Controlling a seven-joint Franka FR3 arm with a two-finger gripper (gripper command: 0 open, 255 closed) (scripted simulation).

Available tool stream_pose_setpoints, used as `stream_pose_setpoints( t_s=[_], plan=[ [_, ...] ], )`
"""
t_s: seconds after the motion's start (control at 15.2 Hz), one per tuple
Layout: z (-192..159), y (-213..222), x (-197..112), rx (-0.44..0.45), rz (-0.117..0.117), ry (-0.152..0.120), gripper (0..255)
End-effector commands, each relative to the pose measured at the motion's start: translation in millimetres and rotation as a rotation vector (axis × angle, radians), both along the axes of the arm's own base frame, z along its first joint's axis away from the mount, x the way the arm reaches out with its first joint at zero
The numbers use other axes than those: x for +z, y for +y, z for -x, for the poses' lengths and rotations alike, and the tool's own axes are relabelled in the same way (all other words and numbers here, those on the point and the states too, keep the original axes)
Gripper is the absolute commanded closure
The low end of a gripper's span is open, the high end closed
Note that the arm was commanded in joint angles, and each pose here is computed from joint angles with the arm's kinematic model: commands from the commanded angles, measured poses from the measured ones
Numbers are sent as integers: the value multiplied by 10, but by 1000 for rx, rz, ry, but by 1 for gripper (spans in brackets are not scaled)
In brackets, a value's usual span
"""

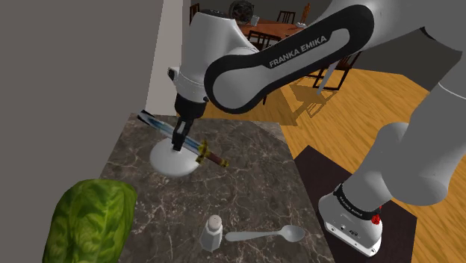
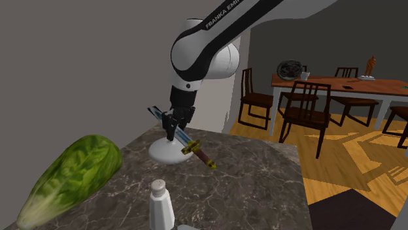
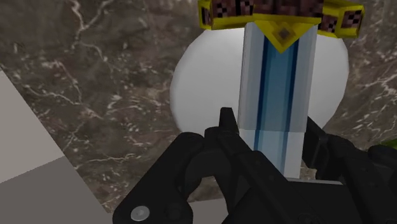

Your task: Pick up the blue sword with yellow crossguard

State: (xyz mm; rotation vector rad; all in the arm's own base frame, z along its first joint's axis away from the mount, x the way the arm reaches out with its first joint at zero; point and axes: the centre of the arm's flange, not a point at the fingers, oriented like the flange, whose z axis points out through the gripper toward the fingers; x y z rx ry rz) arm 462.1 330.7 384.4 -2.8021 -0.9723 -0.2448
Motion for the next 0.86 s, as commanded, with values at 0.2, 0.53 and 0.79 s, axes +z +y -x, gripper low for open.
stream_pose_setpoints(
  t_s=[0.2,0.53,0.79],
  plan=[
    [5,-11,267,0,0,0,255],
    [5,-11,531,0,0,0,255],
    [5,-11,645,0,0,0,255]
  ],
)
